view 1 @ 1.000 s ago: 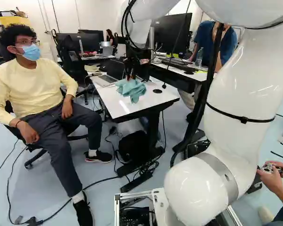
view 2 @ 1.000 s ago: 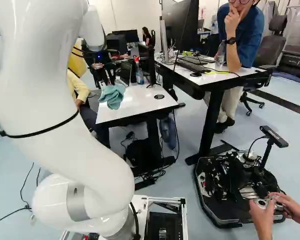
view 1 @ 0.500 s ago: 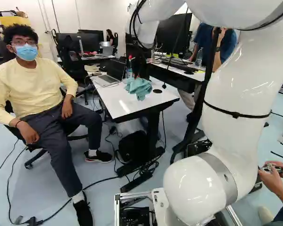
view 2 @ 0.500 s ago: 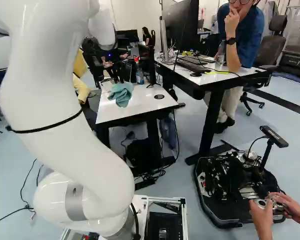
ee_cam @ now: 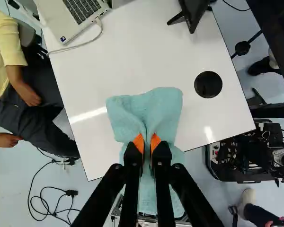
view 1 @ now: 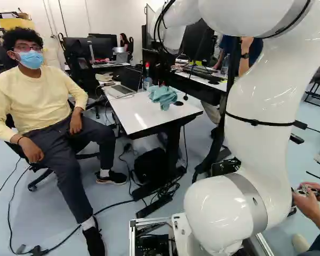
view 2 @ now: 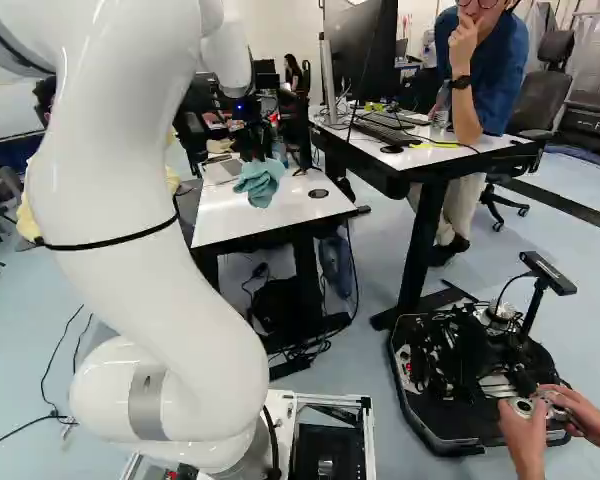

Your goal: Clean the table with the green towel

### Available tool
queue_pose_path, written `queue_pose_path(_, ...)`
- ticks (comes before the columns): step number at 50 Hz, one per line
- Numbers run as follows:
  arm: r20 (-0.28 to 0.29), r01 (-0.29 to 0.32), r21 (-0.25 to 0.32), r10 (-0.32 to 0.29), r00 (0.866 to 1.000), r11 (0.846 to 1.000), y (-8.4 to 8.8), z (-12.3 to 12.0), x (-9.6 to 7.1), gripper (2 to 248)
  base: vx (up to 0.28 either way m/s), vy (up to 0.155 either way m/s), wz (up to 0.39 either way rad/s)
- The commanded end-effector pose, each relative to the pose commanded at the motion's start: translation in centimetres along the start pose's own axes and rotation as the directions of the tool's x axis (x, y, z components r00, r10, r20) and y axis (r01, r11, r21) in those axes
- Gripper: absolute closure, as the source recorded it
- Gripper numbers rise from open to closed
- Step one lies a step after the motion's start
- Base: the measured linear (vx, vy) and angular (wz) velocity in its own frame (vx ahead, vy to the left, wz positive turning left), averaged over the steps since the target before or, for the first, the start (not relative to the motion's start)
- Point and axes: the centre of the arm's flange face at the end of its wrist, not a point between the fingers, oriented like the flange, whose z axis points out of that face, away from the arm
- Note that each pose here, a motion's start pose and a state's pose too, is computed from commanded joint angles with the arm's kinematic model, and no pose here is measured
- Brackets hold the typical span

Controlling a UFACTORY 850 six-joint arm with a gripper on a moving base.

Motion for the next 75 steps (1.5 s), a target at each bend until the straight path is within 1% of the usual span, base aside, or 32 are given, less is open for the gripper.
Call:
queue_pose_path(19,-0.015,-0.054,-0.02,0.054,0.998,0.998,3.4,0.6,2.1,211,0.0,0.0,0.0)
queue_pose_path(43,-0.036,-0.119,-0.044,0.118,0.992,0.992,7.9,1.2,4.2,211,0.0,0.0,0.0)
queue_pose_path(67,-0.054,-0.181,-0.067,0.178,0.983,0.981,12.4,1.4,5.2,211,0.0,0.0,0.0)
queue_pose_path(75,-0.06,-0.197,-0.073,0.192,0.979,0.978,13.6,1.5,5.6,211,0.0,0.0,0.0)
